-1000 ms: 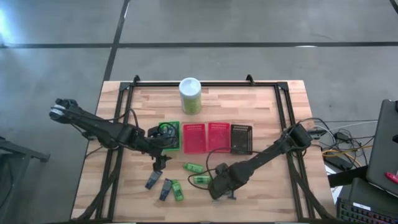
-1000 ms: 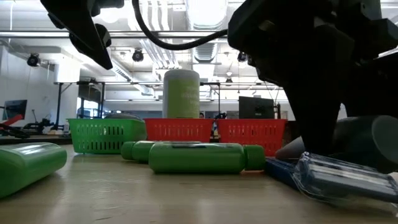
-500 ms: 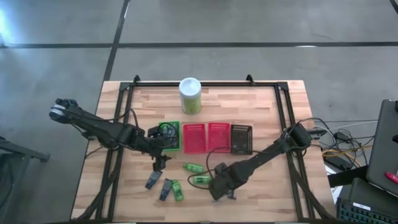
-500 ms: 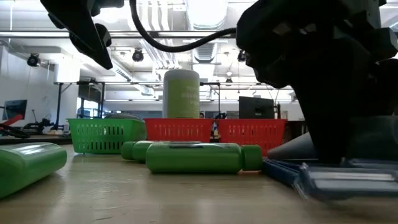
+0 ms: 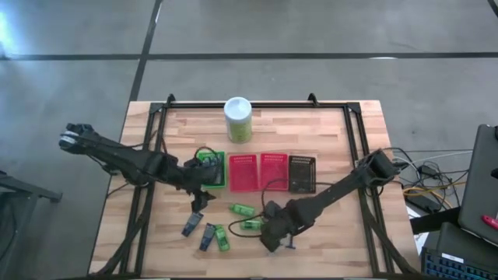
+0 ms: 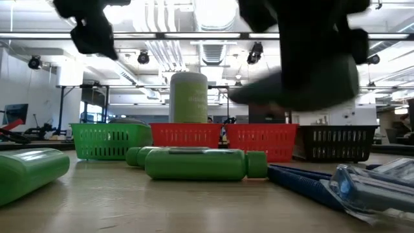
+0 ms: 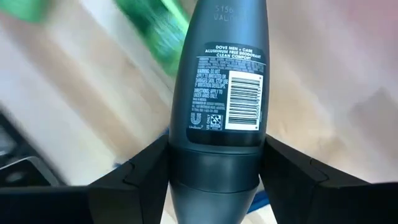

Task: Pick & Place Travel size toiletries
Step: Put the black deodorant into the green bin

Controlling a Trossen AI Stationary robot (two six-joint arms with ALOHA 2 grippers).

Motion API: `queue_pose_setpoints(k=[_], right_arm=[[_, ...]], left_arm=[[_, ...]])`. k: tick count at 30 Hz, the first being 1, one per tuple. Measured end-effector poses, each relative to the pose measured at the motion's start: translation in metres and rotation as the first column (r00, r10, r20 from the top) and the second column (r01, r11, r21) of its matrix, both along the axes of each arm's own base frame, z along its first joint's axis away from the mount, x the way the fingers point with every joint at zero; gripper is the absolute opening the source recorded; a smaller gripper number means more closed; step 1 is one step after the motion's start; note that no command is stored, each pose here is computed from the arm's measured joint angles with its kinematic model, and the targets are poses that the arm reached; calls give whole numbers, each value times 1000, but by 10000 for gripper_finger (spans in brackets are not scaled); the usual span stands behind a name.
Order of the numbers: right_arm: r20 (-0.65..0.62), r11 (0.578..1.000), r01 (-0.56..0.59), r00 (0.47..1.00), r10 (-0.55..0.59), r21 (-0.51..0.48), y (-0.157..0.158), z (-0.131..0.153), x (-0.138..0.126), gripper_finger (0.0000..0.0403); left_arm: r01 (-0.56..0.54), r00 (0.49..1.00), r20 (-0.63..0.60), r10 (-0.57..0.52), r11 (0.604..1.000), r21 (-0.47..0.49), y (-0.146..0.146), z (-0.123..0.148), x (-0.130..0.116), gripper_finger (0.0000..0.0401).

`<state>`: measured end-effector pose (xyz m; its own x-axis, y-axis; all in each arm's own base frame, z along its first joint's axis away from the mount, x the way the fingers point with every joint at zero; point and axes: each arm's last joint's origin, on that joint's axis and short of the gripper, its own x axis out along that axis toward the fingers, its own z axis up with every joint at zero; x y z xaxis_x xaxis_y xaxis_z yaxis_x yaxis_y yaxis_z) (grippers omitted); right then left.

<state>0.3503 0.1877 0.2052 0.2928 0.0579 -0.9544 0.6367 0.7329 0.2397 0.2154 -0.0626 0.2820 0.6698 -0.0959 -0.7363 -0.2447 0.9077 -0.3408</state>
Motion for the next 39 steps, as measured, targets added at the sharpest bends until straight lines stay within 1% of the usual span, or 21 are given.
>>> queue_pose_setpoints(k=[3, 6, 8, 10, 12, 13, 14, 15, 16, 17, 18, 19, 20, 22, 23, 25, 27, 30, 32, 35, 39], right_arm=[[41, 1000, -26, 999, 26, -18, -7, 18, -5, 203], [82, 999, -34, 996, 36, -22, -17, 34, -6, 203], [109, 999, -31, 993, 34, -26, -25, 43, -6, 204], [155, 999, -33, 987, 36, -21, -33, 51, -2, 204], [220, 999, -47, 974, 49, -11, -41, 60, 2, 203], [254, 998, -60, 966, 57, 4, -45, 66, 5, 202], [284, 997, -78, 957, 68, 24, -49, 72, 6, 202], [304, 995, -96, 949, 80, 40, -52, 76, 8, 202], [318, 992, -115, 944, 90, 60, -56, 79, 9, 203], [325, 988, -134, 940, 101, 81, -59, 81, 9, 203], [323, 984, -151, 940, 112, 96, -61, 82, 10, 203], [319, 980, -169, 939, 127, 107, -63, 82, 10, 203], [319, 976, -185, 938, 140, 118, -65, 82, 11, 203], [322, 970, -212, 932, 165, 116, -67, 82, 12, 203], [322, 968, -222, 930, 176, 113, -69, 83, 12, 203], [341, 965, -241, 920, 194, 103, -73, 90, 15, 202], [365, 960, -261, 907, 207, 102, -78, 96, 21, 202], [386, 950, -289, 895, 224, 117, -86, 102, 28, 204], [392, 945, -302, 890, 231, 127, -89, 104, 33, 203], [372, 940, -318, 893, 253, 123, -92, 108, 33, 203], [389, 931, -343, 880, 271, 128, -93, 114, 38, 204]], left_arm=[[10, 994, 111, 3, 993, -116, 12, 15, -2, 265], [17, 976, 213, 35, 971, -240, 28, 26, -4, 268], [37, 968, 245, 50, 940, -338, 40, 26, -5, 269], [94, 962, 272, 30, 897, -432, 50, 23, -4, 269], [166, 950, 313, -15, 871, -462, 56, 17, -3, 269], [199, 938, 345, -42, 878, -435, 57, 14, -2, 269], [236, 921, 382, -83, 897, -375, 57, 12, -3, 269], [273, 899, 415, -138, 918, -287, 55, 10, -3, 269], [295, 874, 446, -191, 939, -178, 53, 11, -4, 269], [302, 852, 467, -236, 951, -71, 51, 11, -4, 269], [300, 836, 473, -278, 953, 31, 49, 11, -5, 269], [298, 819, 476, -321, 946, 124, 46, 12, -5, 268], [302, 802, 473, -365, 931, 206, 43, 14, -5, 268], [323, 761, 456, -462, 879, 351, 35, 17, -5, 268], [333, 741, 443, -505, 849, 411, 32, 17, -5, 268], [361, 713, 403, -573, 794, 489, 25, 14, -2, 268], [380, 698, 367, -615, 753, 537, 20, 10, 2, 268], [389, 654, 341, -675, 687, 614, 14, 7, 9, 268], [360, 650, 316, -691, 647, 672, 11, 6, 14, 268], [305, 656, 302, -692, 609, 732, 12, 7, 17, 268], [260, 612, 300, -732, 545, 797, 11, 12, 20, 268]])
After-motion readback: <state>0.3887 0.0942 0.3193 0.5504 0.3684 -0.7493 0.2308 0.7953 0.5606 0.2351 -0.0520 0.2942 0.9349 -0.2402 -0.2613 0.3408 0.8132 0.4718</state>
